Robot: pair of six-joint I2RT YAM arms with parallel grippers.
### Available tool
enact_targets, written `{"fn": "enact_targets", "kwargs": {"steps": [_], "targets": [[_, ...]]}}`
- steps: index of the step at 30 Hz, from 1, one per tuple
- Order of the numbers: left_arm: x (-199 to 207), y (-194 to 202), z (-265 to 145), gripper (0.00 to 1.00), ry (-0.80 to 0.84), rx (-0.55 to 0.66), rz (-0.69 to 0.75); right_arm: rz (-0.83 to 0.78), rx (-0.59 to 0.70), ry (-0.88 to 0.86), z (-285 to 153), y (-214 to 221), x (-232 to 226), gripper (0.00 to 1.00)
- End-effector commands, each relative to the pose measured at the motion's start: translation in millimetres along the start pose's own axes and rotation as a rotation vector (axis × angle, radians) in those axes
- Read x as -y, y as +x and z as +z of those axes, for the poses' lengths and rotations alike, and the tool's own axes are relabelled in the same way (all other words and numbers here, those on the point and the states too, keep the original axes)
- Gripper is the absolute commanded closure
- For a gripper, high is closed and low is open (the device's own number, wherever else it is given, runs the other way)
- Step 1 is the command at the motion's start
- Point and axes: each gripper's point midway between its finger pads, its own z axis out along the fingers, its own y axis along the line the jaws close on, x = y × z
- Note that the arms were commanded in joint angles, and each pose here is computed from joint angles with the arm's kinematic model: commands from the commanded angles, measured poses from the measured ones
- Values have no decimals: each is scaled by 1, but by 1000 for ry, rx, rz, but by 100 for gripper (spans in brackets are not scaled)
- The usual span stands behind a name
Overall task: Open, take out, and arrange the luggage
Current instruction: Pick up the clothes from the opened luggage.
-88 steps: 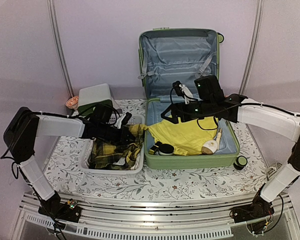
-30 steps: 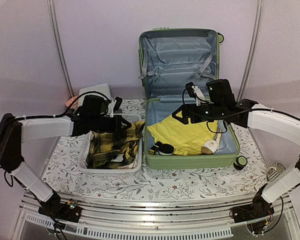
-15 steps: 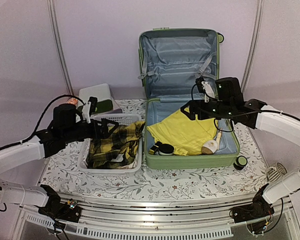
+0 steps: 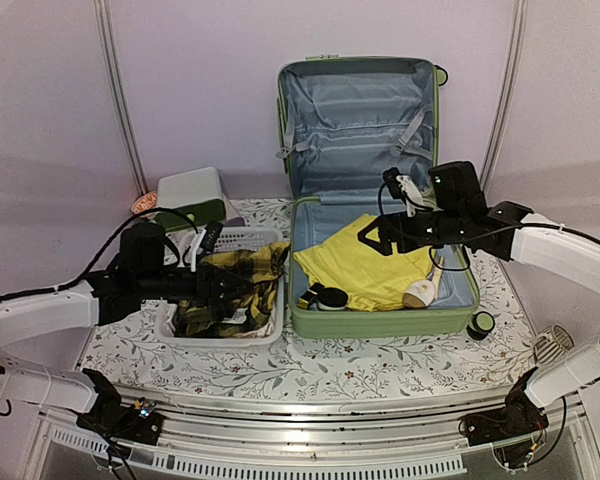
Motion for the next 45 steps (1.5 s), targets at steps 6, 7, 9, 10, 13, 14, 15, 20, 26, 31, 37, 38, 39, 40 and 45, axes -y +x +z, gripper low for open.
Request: {"fn": "enact_targets", "kwargs": {"steps": [6,7,9,10,13,14,15,20,26,31,37,38,39,40,45], "targets": [[-17,56,29,56,-5,-242,-101,33,-76,-60,5,32,-4,19],[-26,64,32,57,-38,-277,-119,37,-79,-60,6,33,-4,19],[-46,83,38,59,-113,-352,-159,41,-87,-63,7,36,-3,19],[-53,91,40,60,-140,-376,-174,43,-94,-67,8,38,-3,19],[-68,102,45,65,-196,-413,-187,58,-137,-104,15,49,-7,20],[-70,102,45,66,-211,-415,-186,61,-158,-124,19,54,-10,21],[-71,101,45,66,-220,-411,-182,62,-178,-147,22,58,-14,23],[-40,69,39,60,-167,-322,-84,9,-256,-140,42,69,-25,26],[9,24,28,42,-94,-191,81,-11,-324,-48,51,74,-14,24],[18,-5,17,38,-135,-89,152,-38,-312,-30,55,66,-18,25],[1,-37,12,40,-286,0,126,-86,-271,44,83,47,-19,27],[-1,-42,10,40,-306,16,120,-92,-270,57,89,45,-20,27],[-2,-46,8,40,-321,33,112,-101,-272,67,97,44,-21,27],[-2,-49,6,40,-325,48,110,-111,-276,82,103,43,-22,27],[-3,-54,-3,40,-339,69,110,-170,-339,214,138,53,-15,25]]}}
